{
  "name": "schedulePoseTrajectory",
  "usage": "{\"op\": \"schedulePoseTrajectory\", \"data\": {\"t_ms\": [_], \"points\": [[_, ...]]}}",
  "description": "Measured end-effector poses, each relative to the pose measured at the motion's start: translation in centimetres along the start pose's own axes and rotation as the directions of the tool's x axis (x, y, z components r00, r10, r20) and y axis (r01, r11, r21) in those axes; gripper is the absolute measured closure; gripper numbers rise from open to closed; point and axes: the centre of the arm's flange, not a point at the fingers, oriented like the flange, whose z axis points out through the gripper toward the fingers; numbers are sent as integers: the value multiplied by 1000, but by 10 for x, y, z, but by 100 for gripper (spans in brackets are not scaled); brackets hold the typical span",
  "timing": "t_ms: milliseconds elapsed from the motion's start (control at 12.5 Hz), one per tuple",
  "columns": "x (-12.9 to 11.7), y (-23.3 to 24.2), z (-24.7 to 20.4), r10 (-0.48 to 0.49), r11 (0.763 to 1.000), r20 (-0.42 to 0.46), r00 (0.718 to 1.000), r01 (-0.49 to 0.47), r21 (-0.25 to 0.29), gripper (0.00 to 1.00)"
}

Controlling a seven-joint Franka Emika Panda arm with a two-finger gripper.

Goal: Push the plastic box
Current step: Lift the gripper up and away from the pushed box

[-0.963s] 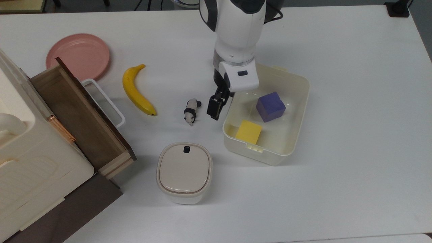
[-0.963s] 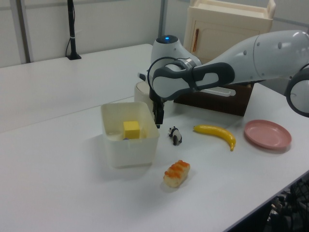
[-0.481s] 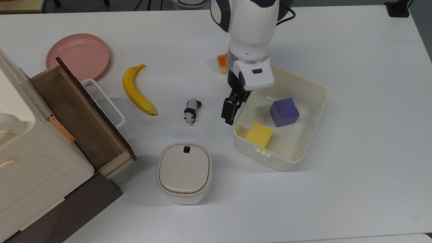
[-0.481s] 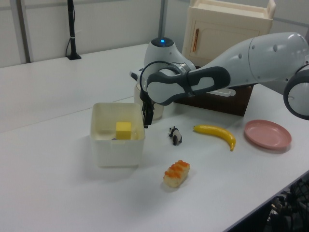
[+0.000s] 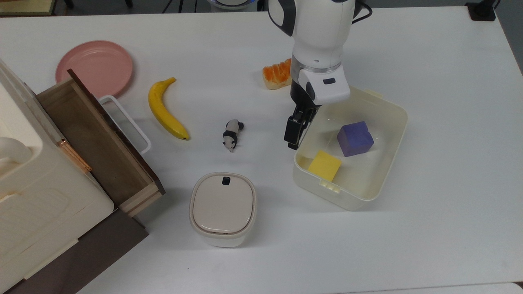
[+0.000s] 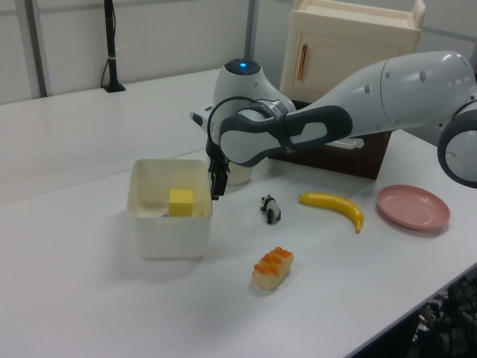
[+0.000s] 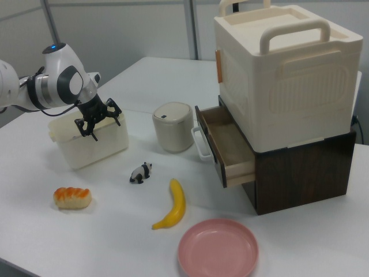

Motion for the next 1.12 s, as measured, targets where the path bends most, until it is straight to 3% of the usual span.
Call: {"op": "schedulePoseTrajectory", "data": {"t_ms": [642,882,1123], "points": [[-9,12,-13,38,999,-7,999,-38,-17,0],[-20,16,-49,151,989,24,988,-151,-8,0],[-44,17,-105,322,946,89,943,-323,1,0]]}}
